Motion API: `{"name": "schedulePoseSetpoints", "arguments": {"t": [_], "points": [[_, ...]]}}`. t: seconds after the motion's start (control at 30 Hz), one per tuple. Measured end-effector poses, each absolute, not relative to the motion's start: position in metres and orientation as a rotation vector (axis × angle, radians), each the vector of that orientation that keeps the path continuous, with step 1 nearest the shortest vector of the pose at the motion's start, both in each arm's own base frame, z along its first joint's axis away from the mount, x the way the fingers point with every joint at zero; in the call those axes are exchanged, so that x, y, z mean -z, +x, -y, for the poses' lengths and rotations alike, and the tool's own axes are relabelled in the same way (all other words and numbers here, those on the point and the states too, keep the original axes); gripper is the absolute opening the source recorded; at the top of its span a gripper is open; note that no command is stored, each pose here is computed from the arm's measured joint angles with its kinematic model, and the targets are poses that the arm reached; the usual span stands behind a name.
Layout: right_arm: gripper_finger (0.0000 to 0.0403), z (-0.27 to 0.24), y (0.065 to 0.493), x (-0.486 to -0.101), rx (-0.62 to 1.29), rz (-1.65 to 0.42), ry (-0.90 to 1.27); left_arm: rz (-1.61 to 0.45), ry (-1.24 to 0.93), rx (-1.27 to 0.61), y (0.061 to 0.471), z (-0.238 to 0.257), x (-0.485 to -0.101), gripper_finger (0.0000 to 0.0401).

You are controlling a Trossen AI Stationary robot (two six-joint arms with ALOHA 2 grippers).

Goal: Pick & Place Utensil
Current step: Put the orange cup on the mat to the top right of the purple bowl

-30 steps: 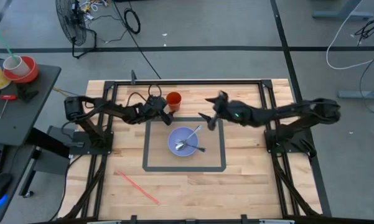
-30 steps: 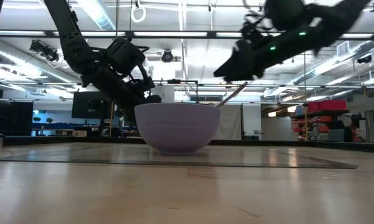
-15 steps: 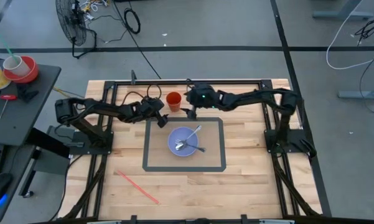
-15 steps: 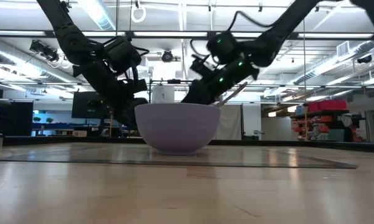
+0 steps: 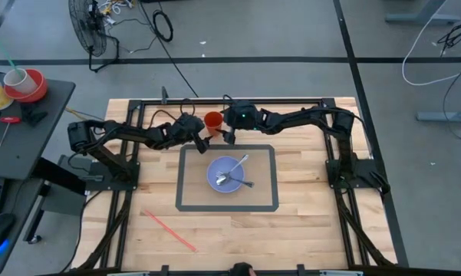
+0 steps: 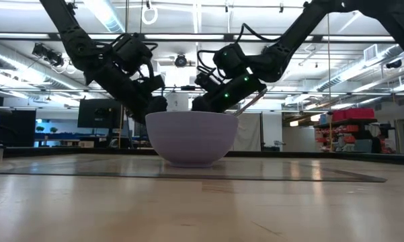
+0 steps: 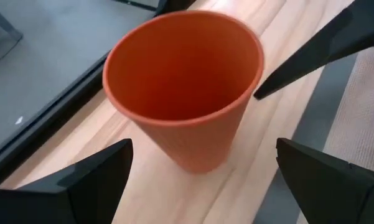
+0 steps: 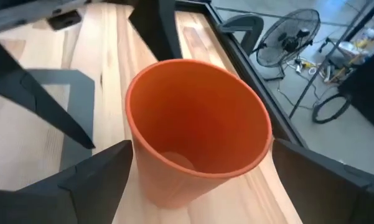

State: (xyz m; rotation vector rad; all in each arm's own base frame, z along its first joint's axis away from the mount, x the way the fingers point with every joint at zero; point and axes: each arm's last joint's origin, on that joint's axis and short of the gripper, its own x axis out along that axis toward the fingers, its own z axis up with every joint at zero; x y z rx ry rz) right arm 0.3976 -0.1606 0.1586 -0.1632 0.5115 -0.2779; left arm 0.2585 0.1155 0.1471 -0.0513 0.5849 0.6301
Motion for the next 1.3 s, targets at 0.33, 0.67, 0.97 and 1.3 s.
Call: {"name": "schedulePoseSetpoints", "arguments": {"t": [0.33,0.67,0.97,1.3], "points": [[0.0388,0.166,0.395,-0.159,0.217,-0.500,-0.183,-0.587,-0.036,-0.603,0.260,-0.112,-0.147,0.0399],[0.0388,0.173,0.390,-0.156,0.180,-0.526,-0.149,-0.660,-0.012,-0.596,0.260,-0.103,-0.142,0.0399],[0.0388,0.178,0.388,-0.156,0.096,-0.503,-0.193,-0.651,-0.004,-0.591,0.260,-0.103,-0.143,0.0399],[0.0388,0.196,0.383,-0.163,0.071,-0.497,-0.134,-0.539,-0.046,-0.574,0.266,-0.104,-0.150,0.0399]]}}
